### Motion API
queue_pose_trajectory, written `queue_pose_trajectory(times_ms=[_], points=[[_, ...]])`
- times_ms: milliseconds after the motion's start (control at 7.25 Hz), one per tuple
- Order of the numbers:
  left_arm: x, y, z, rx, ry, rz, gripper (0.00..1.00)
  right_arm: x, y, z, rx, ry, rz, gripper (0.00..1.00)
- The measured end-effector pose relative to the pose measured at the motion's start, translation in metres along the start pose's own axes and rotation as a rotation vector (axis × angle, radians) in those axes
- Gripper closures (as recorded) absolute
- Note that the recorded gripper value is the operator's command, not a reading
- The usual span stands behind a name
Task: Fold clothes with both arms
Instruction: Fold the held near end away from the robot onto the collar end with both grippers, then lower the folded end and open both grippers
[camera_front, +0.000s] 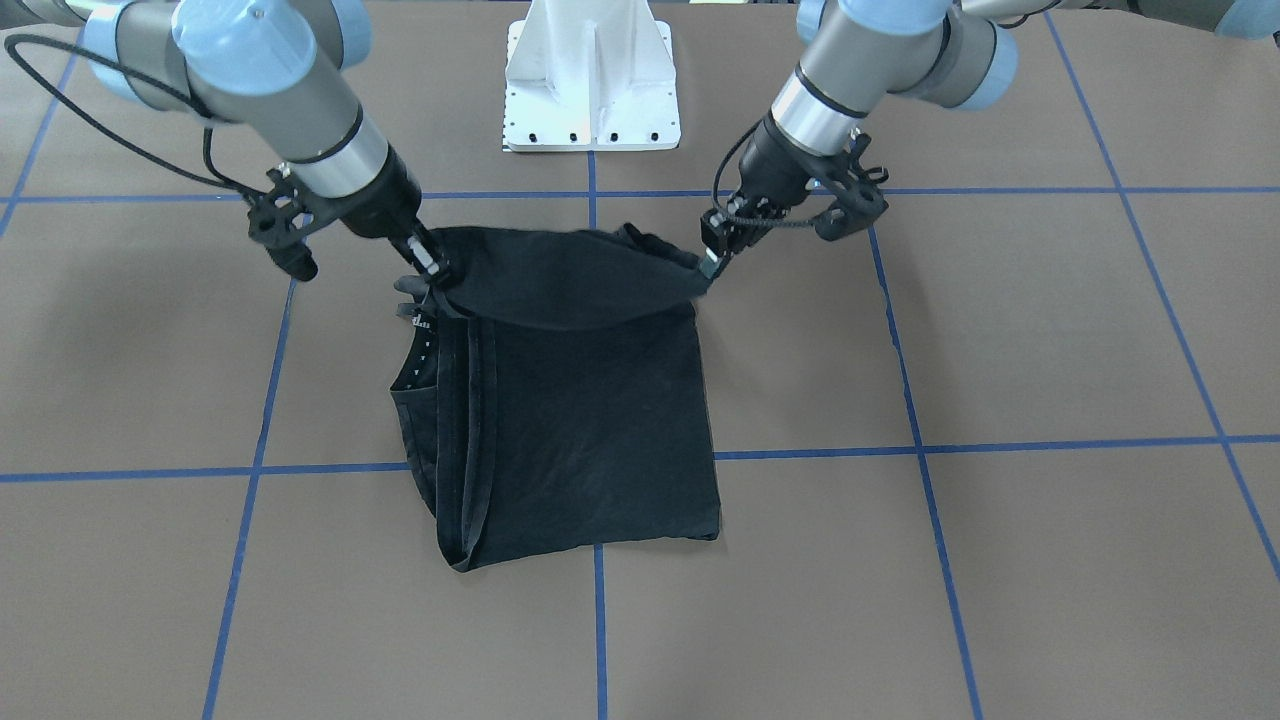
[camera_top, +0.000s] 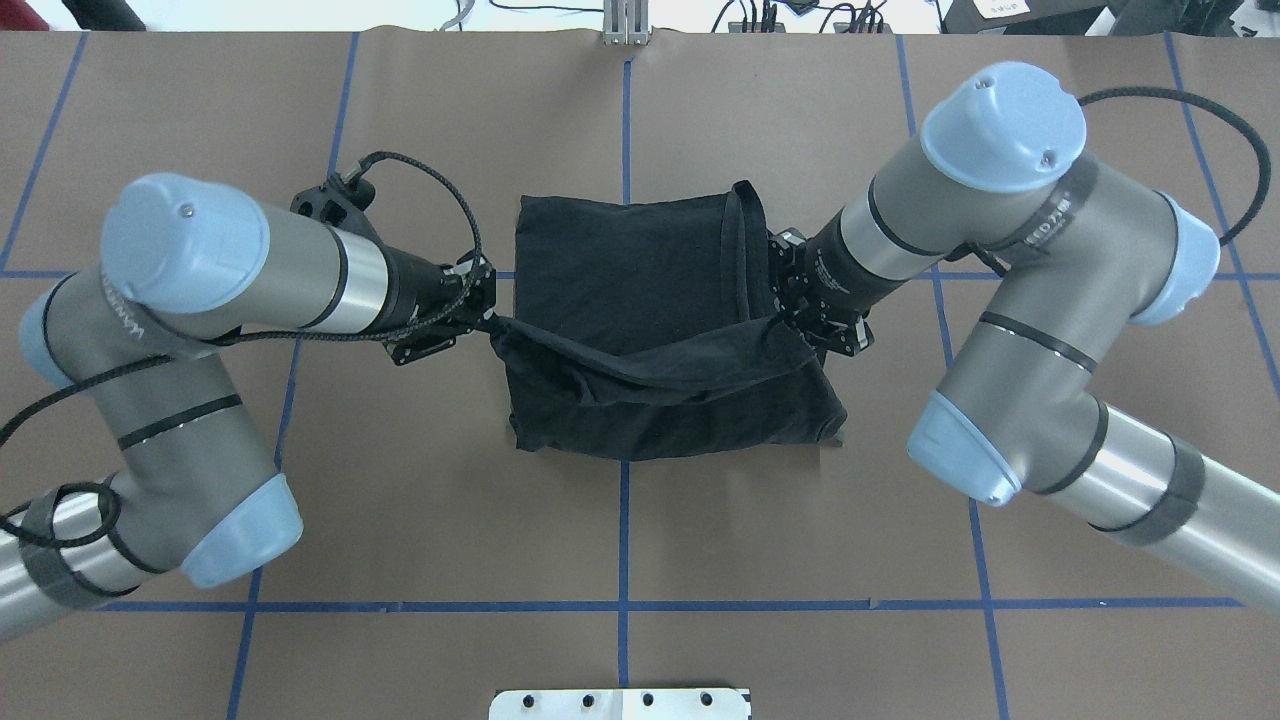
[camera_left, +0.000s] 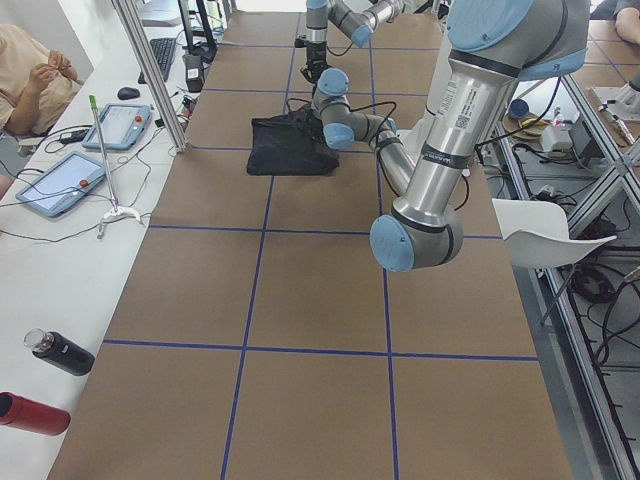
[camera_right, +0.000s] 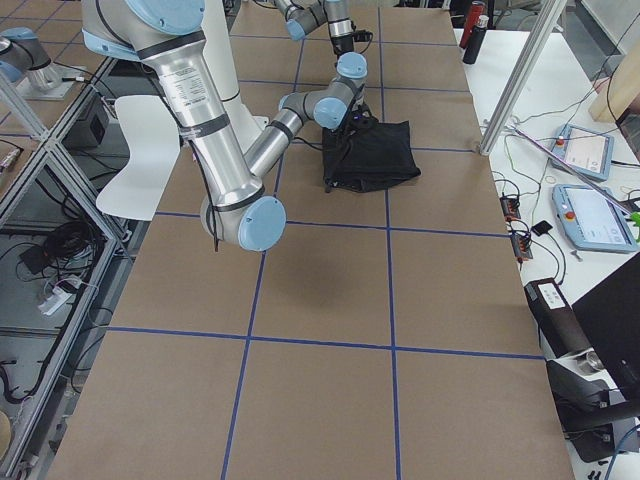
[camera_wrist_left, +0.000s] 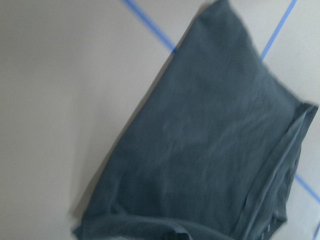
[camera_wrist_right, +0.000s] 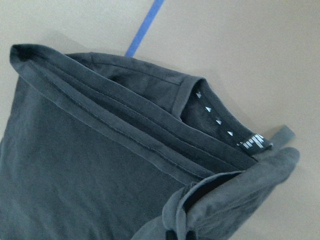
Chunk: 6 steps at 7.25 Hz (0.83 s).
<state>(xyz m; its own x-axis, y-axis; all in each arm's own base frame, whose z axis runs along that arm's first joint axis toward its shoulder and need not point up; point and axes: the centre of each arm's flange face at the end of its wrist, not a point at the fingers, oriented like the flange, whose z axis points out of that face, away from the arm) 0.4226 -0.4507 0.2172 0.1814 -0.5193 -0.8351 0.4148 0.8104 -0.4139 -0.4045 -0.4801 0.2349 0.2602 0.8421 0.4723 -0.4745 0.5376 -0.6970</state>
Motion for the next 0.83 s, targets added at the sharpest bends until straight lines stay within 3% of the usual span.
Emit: queue_pose_trajectory(times_ms=[414,827], points=[[0.033,-0.065,0.028,0.076,0.012,0.02,1.0,-0.07,-0.051,0.019,0.003,-0.027,0.042,1.0],[0.052,-0.095,0.055,0.101,0.044,0.056,1.0,-0.11,-0.073,0.029,0.029,-0.016,0.031,1.0]])
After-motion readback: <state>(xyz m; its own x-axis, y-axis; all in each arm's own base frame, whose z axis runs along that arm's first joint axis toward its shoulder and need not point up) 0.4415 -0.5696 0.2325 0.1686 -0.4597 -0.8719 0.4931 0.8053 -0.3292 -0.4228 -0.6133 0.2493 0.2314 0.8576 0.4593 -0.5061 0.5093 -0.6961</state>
